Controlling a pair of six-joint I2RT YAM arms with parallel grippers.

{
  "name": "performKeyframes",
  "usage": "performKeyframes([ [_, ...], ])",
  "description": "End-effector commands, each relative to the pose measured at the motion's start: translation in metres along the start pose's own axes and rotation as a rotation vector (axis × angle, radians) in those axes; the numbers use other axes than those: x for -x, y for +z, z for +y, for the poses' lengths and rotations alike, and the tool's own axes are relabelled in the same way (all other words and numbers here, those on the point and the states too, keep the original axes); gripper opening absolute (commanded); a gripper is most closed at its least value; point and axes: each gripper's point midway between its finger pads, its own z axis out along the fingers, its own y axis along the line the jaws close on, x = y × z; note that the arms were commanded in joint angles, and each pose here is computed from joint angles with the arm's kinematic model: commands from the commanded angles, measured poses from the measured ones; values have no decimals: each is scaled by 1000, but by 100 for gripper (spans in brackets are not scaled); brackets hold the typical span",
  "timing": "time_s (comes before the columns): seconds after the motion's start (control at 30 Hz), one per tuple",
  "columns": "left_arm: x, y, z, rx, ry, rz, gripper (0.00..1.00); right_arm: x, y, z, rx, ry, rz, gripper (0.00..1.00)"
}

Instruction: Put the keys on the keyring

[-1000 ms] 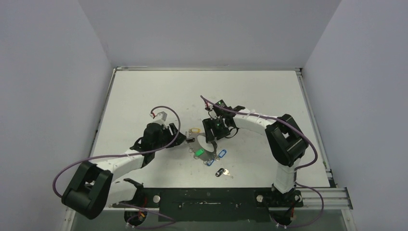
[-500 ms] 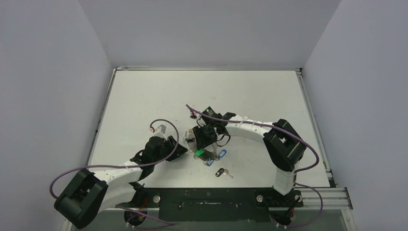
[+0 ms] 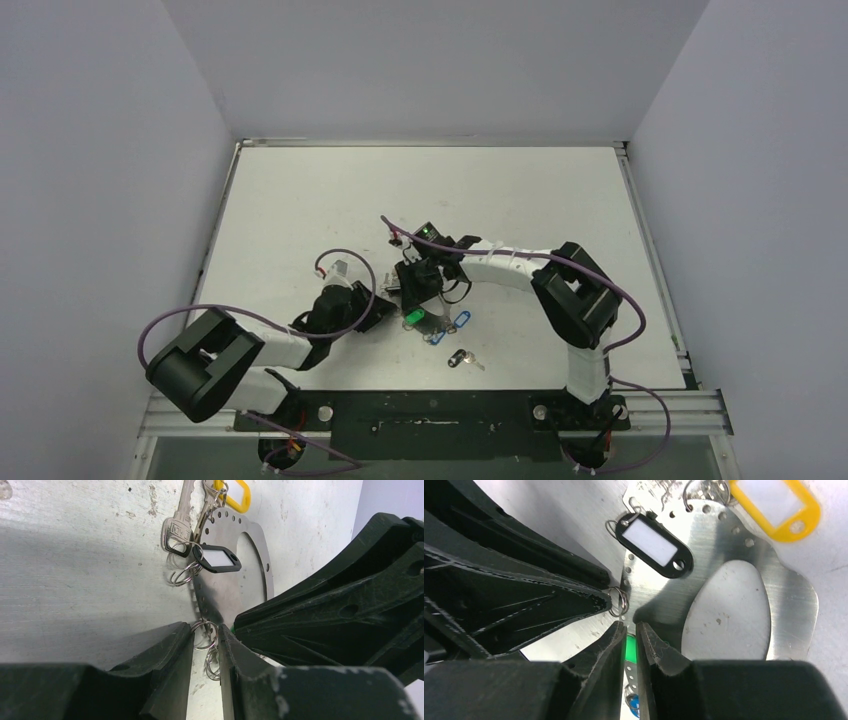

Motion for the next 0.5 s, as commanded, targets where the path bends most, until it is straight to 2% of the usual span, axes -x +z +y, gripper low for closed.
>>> performKeyframes([
  [0.0, 8, 4, 4, 29, -23, -52, 23, 35, -5, 23, 75, -40, -110, 16],
  [0.17, 11, -2, 7, 57, -17, -65, 21, 40, -6, 27, 93, -47, -126, 15],
  [0.47, 15, -20, 15, 111, 4, -84, 20, 21, 11, 24, 110, -34, -62, 10],
])
